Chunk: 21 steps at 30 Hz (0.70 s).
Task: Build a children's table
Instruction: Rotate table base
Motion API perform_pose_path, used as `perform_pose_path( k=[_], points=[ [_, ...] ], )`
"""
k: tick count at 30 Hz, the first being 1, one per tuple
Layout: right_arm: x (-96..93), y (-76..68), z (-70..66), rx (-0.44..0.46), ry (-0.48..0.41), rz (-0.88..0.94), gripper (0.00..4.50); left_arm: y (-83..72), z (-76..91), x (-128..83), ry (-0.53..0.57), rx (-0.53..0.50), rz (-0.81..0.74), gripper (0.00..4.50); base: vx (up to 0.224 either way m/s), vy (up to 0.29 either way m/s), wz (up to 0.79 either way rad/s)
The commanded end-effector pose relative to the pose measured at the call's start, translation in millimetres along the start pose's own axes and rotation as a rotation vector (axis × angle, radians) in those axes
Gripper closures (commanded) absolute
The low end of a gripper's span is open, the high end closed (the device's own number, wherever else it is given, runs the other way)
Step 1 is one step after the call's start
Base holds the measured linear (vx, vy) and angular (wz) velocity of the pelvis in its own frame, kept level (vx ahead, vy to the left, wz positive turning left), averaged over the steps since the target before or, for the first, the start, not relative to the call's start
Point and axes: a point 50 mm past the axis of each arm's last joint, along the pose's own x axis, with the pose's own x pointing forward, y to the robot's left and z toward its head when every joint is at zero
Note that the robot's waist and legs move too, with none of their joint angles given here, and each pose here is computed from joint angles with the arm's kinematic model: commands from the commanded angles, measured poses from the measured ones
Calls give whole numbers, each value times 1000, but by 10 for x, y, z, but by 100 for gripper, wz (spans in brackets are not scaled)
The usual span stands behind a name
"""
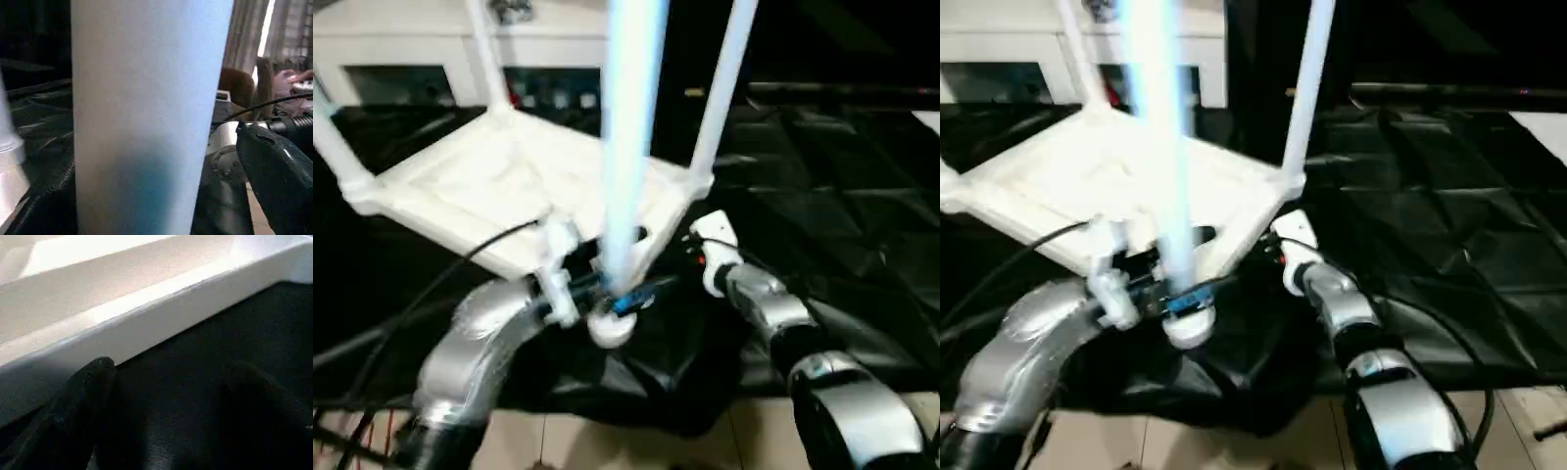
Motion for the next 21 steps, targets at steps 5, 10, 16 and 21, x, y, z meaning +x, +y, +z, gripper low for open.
perform_pose_path(
  k=[5, 10, 16, 21],
  points=[
    [42, 50, 117, -1, -36, 12, 46, -122, -22, 364, 5, 53, -120, 2, 0, 0, 0],
    [-15, -68, 60, 10, -34, -24, 46, -125, -60, 610, -19, 62, -106, 2, 0, 0, 0],
    [-95, -244, 26, 34, -45, -93, 46, -7, -173, 699, 56, 101, -24, 2, 0, 0, 0],
    [-195, -448, 57, 28, -64, -150, 46, 130, -232, 619, 128, 138, -2, 2, 0, 0, 0]
  ],
)
